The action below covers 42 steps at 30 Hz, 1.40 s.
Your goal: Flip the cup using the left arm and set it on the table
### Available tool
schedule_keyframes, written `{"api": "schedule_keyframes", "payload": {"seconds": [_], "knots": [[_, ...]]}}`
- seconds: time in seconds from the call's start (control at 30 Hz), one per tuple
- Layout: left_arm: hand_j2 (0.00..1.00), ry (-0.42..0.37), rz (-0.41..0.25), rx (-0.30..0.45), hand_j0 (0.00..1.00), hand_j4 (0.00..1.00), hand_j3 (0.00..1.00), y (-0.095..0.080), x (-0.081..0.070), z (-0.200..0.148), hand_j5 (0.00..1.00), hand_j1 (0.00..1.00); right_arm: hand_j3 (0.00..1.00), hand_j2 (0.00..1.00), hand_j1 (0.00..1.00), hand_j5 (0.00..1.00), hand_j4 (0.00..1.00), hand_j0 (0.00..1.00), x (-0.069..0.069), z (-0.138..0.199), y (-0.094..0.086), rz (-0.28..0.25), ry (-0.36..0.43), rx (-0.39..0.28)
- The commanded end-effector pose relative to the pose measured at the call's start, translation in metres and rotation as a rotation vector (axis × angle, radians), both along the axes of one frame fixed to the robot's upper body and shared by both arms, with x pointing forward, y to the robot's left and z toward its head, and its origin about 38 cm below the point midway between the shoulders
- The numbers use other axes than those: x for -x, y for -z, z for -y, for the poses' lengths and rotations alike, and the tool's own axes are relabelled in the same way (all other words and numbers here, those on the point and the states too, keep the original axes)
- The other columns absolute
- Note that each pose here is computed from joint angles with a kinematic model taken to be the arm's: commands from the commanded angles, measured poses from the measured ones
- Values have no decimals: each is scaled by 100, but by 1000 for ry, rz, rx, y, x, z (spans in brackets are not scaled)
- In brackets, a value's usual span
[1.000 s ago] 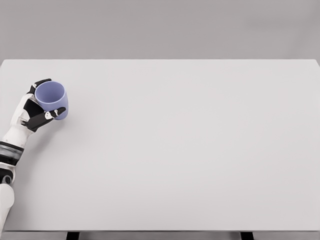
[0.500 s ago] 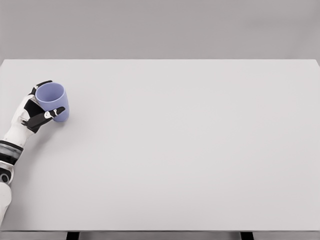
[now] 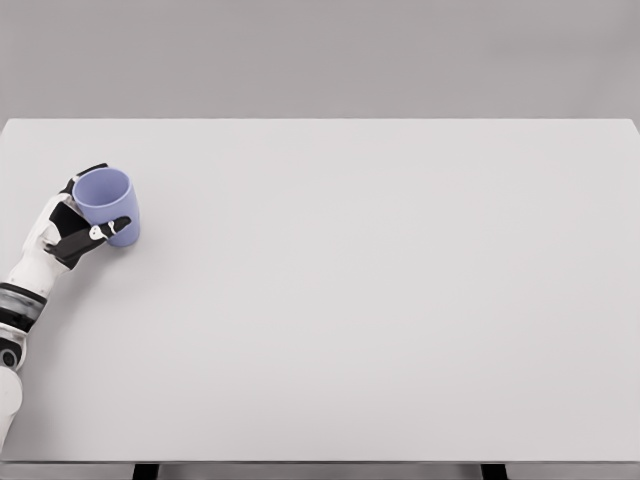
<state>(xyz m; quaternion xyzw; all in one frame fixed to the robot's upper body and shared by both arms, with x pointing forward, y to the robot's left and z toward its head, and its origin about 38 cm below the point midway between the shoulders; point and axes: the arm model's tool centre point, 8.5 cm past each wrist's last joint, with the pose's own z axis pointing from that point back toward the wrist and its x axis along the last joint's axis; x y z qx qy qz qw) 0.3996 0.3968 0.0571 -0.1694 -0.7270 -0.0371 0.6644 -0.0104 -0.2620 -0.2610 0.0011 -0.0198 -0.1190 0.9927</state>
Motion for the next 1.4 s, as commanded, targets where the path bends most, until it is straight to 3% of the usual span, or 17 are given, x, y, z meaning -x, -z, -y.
{"api": "schedule_keyframes", "payload": {"seconds": [0.0, 0.57, 1.37], "knots": [[84, -1, 3, 4, 84, 84, 84, -1, 0, 0, 84, 84, 100, 100, 100, 100, 100, 100, 0, 0, 0, 0, 1, 0], [96, 7, 18, -2, 96, 96, 96, -6, 0, 1, 96, 96, 100, 100, 100, 100, 100, 100, 0, 0, 0, 0, 0, 0], [99, 21, 52, -10, 99, 99, 99, -16, 3, 5, 99, 99, 100, 100, 100, 100, 100, 100, 0, 0, 0, -1, 0, 0]]}}
